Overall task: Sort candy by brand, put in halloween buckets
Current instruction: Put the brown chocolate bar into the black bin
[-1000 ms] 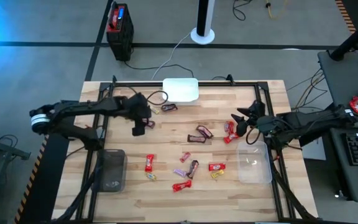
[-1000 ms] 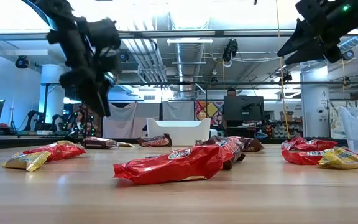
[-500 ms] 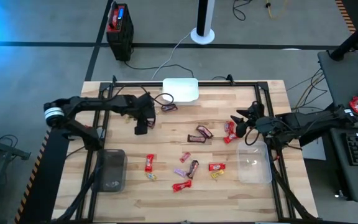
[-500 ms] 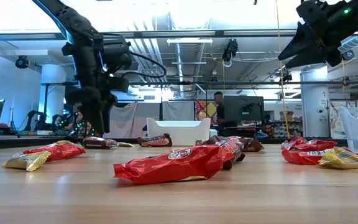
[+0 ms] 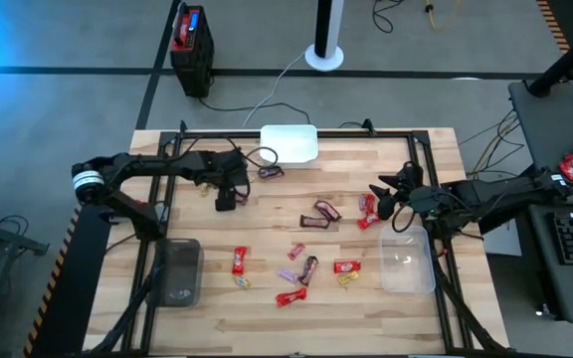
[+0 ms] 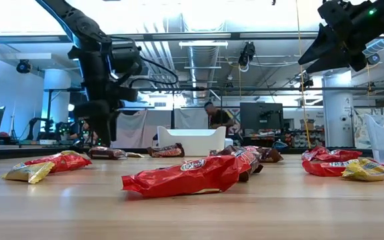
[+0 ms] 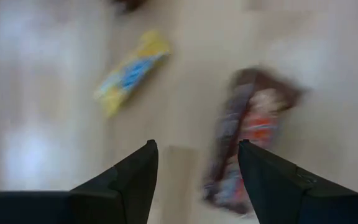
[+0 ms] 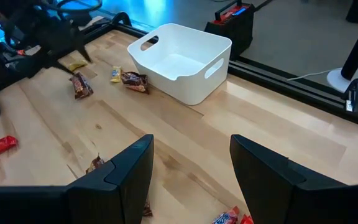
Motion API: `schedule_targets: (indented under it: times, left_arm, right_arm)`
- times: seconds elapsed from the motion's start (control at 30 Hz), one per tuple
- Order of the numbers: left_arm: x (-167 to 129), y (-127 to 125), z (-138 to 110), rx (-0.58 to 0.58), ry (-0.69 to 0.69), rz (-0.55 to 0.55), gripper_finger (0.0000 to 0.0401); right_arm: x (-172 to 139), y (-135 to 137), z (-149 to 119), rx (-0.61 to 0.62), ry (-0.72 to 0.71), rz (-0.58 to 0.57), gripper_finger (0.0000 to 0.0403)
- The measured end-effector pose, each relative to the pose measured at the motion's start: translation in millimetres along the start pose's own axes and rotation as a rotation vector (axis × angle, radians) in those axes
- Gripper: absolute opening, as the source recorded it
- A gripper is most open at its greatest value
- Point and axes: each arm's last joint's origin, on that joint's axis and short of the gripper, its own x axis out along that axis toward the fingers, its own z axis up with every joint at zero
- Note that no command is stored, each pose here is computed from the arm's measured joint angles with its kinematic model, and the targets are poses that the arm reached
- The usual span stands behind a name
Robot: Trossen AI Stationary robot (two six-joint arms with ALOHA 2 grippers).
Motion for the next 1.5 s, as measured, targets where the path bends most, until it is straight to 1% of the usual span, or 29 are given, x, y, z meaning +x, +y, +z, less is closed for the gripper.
schedule_targets:
  times: [0.07,0.13,0.33,0.4,0.5,0.6,0.73,0.8,0.93,1.13,1.27,1.37,1.5]
  left_arm:
    - [-1,-2,2,0.001,-0.036,-0.06,0.0206]
    - [-1,-3,2,-0.01,-0.053,-0.096,0.0206]
    - [-1,-3,2,-0.002,-0.057,-0.101,0.0207]
    - [-1,-3,2,0.0,-0.056,-0.101,0.0213]
    - [-1,-3,2,0.004,-0.054,-0.098,0.0237]
    - [-1,-3,1,0.011,-0.044,-0.094,0.0272]
    - [-1,-3,1,-0.015,-0.044,-0.094,0.0312]
    - [-1,-3,1,-0.041,-0.042,-0.095,0.0324]
    - [3,-4,-1,-0.038,-0.027,-0.103,0.0331]
    - [23,-8,-4,-0.013,0.047,-0.139,0.0305]
    - [33,-10,-3,-0.008,0.07,-0.16,0.0273]
    - [39,-11,-3,-0.007,0.089,-0.178,0.0231]
    - [38,-12,-4,-0.007,0.082,-0.202,0.0155]
  right_arm:
    - [0,0,0,0.0,0.0,0.0,0.0206]
    - [0,0,0,0.0,0.0,0.0,0.0205]
    - [0,0,0,0.0,0.0,0.0,0.0206]
    - [0,0,0,0.0,0.0,0.0,0.0206]
    - [0,0,0,0.0,0.0,0.0,0.0206]
    - [0,0,0,0.0,0.0,0.0,0.0206]
    - [0,0,0,0.0,0.0,0.0,0.0206]
    - [0,0,0,0.0,0.0,0.0,0.0206]
    - [0,0,0,-0.003,0.0,0.0,0.0206]
    - [0,0,0,-0.007,0.0,0.0,0.0206]
    - [0,0,0,-0.008,0.0,0.0,0.0206]
    - [0,0,0,-0.008,0.0,0.0,0.0206]
    - [0,0,0,-0.008,0.0,0.0,0.0206]
